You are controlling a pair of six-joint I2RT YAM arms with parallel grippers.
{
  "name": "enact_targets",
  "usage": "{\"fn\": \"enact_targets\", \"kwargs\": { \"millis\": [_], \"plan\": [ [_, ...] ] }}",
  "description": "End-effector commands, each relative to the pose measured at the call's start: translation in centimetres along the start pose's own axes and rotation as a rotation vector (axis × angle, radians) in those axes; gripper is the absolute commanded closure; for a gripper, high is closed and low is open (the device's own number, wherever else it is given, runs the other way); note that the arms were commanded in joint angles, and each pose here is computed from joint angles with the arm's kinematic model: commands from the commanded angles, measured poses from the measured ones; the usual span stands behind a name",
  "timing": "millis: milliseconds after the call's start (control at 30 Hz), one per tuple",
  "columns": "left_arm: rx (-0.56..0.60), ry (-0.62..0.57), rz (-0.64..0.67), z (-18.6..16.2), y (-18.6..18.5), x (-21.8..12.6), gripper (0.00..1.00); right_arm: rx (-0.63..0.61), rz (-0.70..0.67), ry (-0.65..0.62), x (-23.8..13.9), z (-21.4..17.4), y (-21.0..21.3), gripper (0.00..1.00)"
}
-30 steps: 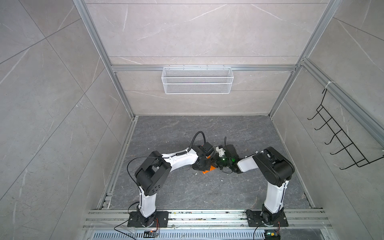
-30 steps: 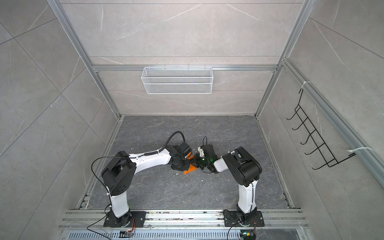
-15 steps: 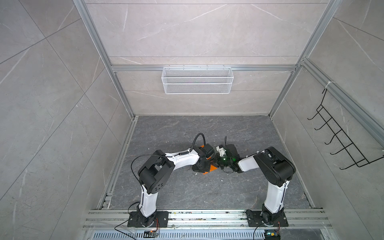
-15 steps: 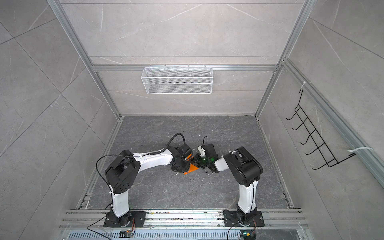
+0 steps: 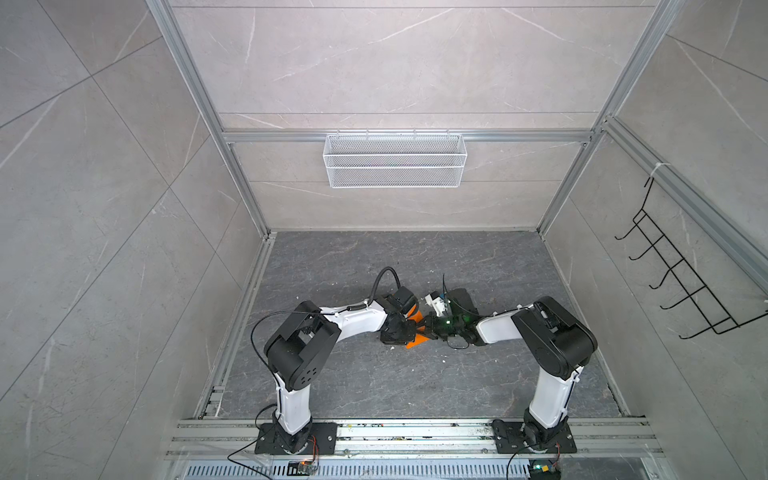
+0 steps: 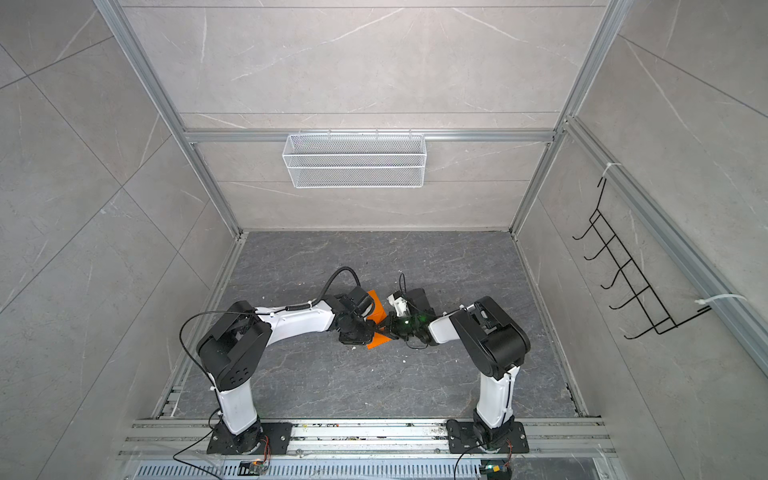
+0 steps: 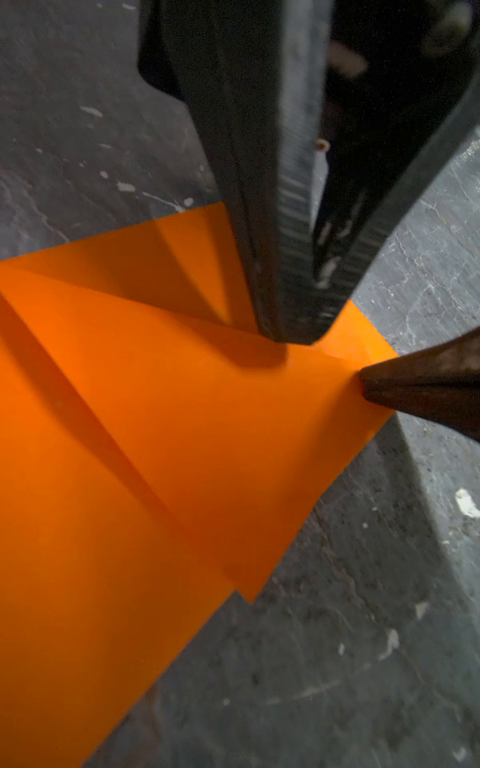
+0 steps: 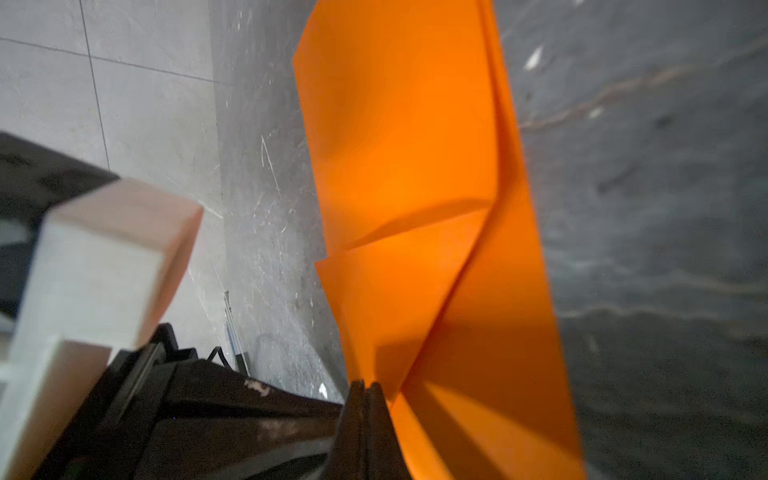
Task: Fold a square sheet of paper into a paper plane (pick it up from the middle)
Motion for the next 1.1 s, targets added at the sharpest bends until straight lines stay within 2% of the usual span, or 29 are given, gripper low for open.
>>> {"fn": "enact_targets", "kwargs": {
  "millis": [0, 400, 833, 1067],
  "plan": [
    [-0.034, 0.077, 0.077, -2.1, 2.1, 1.6, 1.0, -0.026, 0.011, 0.034, 0.5, -0.5, 0.3, 0.99],
    [-0.032, 0.079, 0.09, -2.2, 2.3, 1.6, 1.0, -0.016, -0.052, 0.068, 1.5, -1.0, -2.0, 1.0],
    [-0.027, 0.088, 0.096, -2.4, 2.5, 1.6, 1.0, 0.044, -0.107, -0.083, -0.5, 5.8, -5.9, 1.0],
    [-0.026, 0.086, 0.096, -2.3, 2.4, 1.5, 1.0, -0.019, -0.063, -0.133, -2.3, 7.0, -3.2, 0.99]
  ]
}}
Point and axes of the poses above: each gripper's point midway between its finger pads, its own x axis out along the fingers, its own y axis along the line the jaws close on, z = x × y, the point moved 4 cm from there along -x, back along the fingers, and after that the axes turned 2 degrees about x, right-handed, at the moved point
